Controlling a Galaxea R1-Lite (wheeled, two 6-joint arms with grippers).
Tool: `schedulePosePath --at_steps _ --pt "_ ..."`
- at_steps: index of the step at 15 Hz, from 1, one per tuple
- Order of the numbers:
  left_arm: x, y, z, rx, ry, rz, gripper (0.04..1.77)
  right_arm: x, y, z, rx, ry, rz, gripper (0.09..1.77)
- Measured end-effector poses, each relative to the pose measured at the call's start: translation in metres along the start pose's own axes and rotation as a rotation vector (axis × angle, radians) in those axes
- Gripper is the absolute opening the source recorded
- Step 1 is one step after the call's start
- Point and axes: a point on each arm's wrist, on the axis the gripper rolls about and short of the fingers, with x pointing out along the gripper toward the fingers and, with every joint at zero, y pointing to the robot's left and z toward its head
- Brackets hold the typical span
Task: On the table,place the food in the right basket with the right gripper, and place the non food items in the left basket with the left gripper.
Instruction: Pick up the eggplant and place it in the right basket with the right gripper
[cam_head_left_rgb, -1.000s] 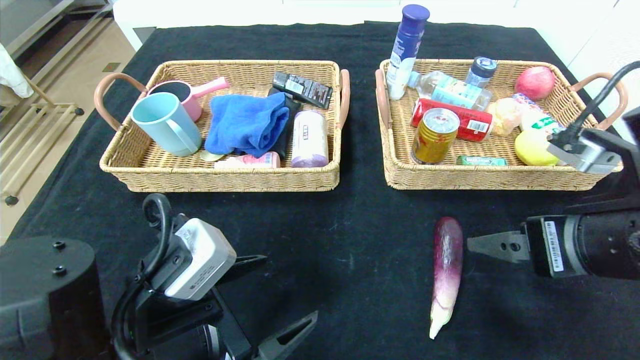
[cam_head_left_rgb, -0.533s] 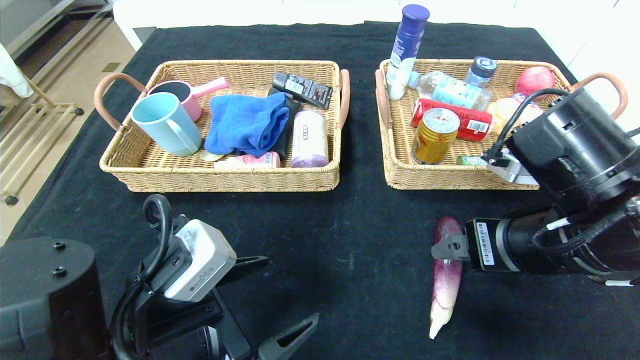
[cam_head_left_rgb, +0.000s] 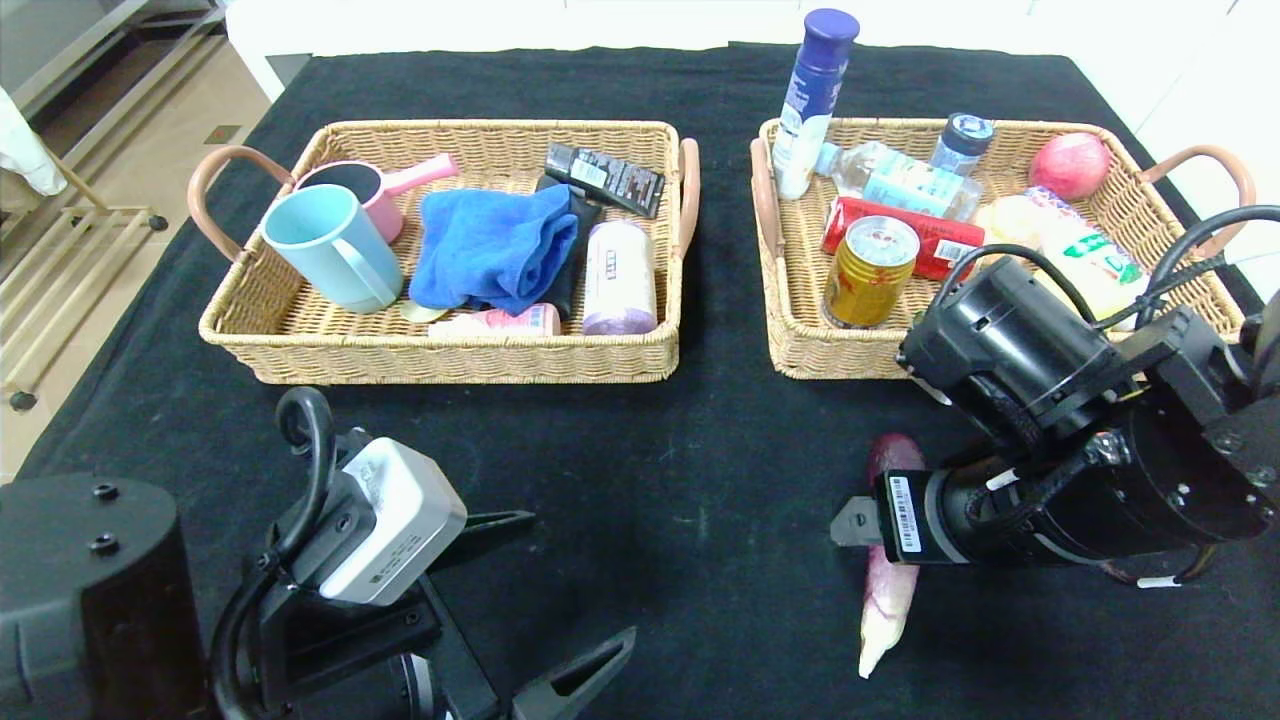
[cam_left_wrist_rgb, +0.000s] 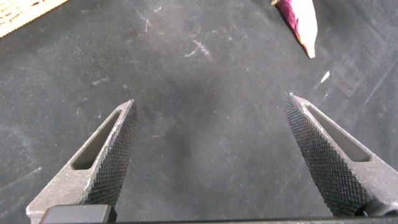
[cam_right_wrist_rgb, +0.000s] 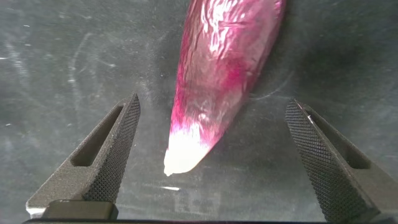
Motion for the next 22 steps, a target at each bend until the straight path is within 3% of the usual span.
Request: schedulePosePath --at_steps 3,4,8,11,22 --pt "-0.001 0.000 0.001 0.000 -0.004 0.000 1.72 0.005 0.001 0.000 -0.002 0.010 -0.006 1.71" --pt "-0.001 0.000 0.001 0.000 -0.005 0.000 1.72 0.006 0.002 -0.001 -0.003 0.013 -0.009 1.64" --pt "-0.002 0.000 0.001 0.000 -0.008 -0.001 1.72 0.011 0.003 -0.002 -0.004 0.027 -0.017 1.02" --pt "-0.003 0.000 0.001 0.000 -0.008 -0.001 1.72 0.014 0.005 -0.003 -0.006 0.034 -0.020 0.73" --pt "-0.003 -0.001 0.001 0.002 -0.008 -0.007 1.72 0.016 0.007 -0.006 0.003 0.040 -0.019 0.72"
